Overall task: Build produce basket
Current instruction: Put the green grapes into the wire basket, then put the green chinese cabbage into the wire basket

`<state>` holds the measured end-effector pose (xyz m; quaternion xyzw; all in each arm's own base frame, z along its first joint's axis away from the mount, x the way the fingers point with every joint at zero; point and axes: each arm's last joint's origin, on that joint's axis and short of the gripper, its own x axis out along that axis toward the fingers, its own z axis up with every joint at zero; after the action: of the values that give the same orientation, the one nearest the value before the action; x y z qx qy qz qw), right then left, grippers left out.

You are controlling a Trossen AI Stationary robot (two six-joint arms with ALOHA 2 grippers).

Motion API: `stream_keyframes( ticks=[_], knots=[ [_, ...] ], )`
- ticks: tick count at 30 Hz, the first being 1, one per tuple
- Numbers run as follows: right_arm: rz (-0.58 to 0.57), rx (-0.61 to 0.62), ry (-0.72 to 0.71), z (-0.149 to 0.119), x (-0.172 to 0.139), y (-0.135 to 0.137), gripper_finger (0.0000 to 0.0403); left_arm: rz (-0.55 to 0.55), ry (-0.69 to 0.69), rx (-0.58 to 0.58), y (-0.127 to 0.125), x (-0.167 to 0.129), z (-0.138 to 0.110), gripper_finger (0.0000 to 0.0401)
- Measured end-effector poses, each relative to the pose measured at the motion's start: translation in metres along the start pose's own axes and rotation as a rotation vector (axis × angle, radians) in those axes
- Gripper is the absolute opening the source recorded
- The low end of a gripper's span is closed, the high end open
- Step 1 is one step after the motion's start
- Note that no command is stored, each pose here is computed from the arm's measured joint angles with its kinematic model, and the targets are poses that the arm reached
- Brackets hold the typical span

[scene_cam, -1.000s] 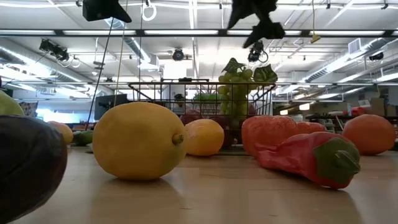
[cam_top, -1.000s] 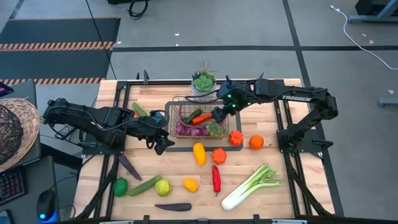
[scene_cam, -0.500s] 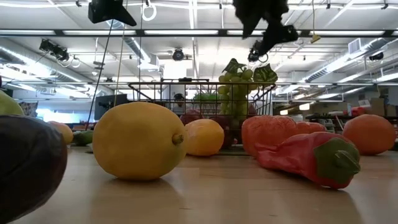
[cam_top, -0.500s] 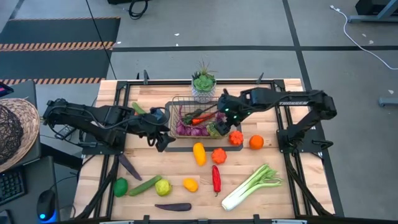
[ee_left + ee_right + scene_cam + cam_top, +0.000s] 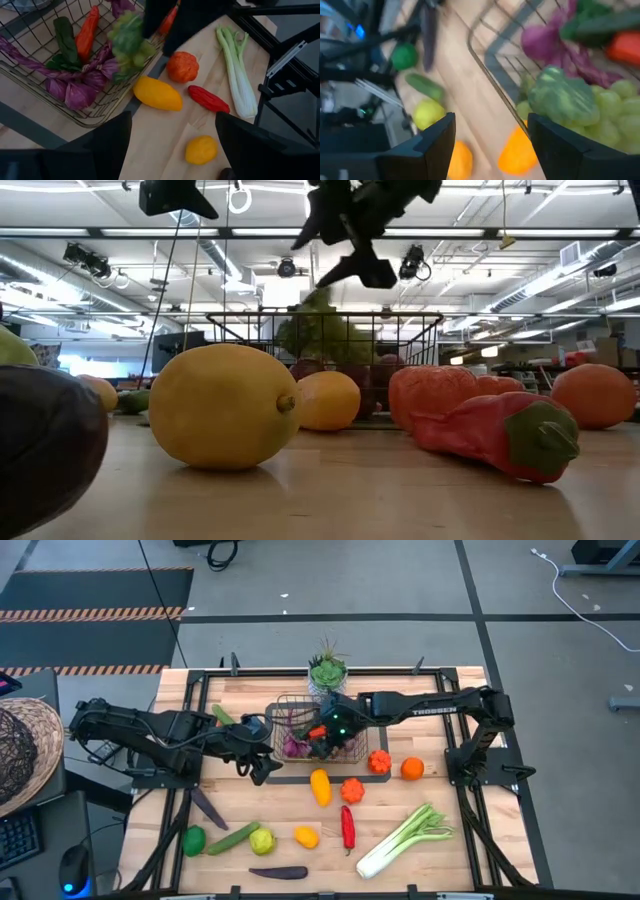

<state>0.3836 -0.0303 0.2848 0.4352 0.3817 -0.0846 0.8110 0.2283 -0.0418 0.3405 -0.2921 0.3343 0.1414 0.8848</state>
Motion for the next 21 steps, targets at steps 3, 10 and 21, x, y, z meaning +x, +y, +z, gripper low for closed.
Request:
stream_keyframes(
  ticks=[3,10,21],
  knots=[
    [0.007,0.007,-0.041,0.006,-0.009,-0.001,0.025,-0.003,0.002,-0.002,-0.001,0.0,-0.001,0.0293],
    [-0.15,0.029,0.085,-0.011,-0.057,-0.012,0.0248,-0.004,0.003,0.0,-0.001,0.0,-0.001,0.0293],
    [-0.382,-0.001,0.378,-0.089,-0.102,0.005,0.0248,0.004,-0.005,0.032,-0.001,0.0,-0.001,0.0293]
  ],
)
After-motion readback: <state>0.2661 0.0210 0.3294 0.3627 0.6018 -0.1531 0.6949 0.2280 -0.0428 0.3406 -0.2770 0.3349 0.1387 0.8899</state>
